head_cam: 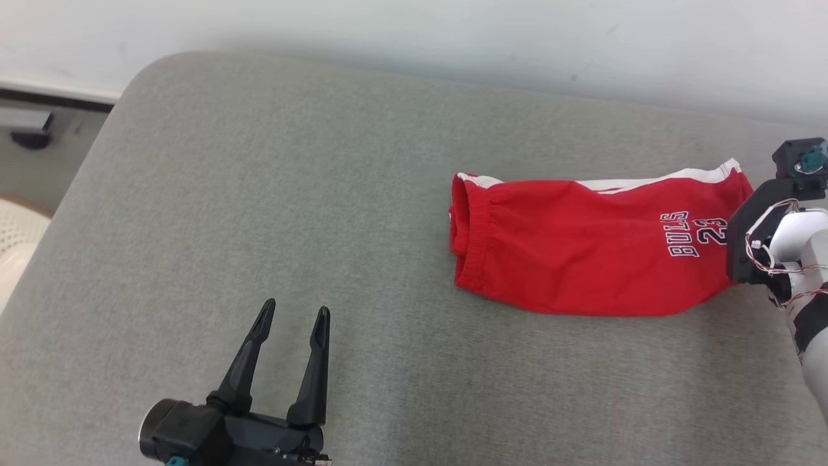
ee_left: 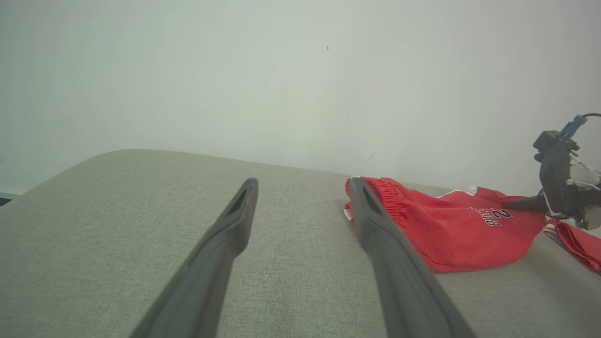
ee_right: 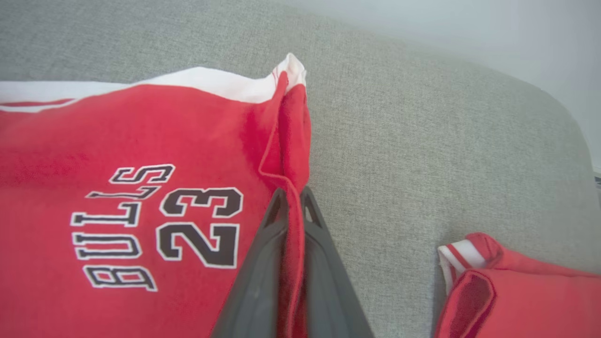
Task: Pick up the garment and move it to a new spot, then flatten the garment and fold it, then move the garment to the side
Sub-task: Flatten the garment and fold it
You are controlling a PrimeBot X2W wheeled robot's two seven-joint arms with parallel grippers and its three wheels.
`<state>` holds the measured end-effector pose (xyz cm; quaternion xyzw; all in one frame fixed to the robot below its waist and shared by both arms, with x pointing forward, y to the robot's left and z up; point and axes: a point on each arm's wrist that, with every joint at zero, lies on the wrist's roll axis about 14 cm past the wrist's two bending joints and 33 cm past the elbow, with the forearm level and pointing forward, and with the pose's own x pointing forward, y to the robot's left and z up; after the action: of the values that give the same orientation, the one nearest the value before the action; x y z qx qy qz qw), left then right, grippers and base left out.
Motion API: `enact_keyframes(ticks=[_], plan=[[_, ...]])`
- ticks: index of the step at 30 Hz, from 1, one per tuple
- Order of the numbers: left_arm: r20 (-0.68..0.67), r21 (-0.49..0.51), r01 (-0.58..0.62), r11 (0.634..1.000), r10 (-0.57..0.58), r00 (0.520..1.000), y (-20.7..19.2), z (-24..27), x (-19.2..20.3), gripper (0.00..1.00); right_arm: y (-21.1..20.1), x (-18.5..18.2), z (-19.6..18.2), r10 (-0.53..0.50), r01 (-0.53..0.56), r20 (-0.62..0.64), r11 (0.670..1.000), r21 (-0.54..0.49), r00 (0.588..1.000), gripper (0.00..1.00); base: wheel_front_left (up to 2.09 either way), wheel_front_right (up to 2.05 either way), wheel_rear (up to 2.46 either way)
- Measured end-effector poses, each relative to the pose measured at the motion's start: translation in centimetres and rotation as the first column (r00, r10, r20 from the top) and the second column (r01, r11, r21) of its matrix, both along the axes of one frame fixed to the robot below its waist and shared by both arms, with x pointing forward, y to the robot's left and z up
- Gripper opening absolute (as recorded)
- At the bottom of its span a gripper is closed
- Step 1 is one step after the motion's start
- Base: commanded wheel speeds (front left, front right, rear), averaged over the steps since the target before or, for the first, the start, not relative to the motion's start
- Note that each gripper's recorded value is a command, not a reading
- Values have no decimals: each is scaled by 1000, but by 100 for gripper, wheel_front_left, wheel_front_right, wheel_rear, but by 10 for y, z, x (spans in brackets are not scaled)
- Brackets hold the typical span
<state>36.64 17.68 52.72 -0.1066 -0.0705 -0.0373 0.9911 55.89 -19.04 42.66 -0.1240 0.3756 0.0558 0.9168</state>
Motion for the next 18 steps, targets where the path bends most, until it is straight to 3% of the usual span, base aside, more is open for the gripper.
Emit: enact_keyframes(ticks=[5, 11, 18], plan=[[14, -10, 29, 1000, -29, 999, -10, 4, -3, 100, 3, -2, 24, 11, -11, 69, 1000, -1, 998, 0, 0, 0, 0], [39, -16, 43, 999, -42, 998, -15, 12, -10, 100, 70, -9, 48, 172, -172, 140, 985, -14, 975, 0, 0, 0, 0], [48, -23, 18, 1000, -17, 999, -8, 15, -20, 100, 150, -25, 51, 346, -348, 134, 938, -14, 928, 0, 0, 0, 0]])
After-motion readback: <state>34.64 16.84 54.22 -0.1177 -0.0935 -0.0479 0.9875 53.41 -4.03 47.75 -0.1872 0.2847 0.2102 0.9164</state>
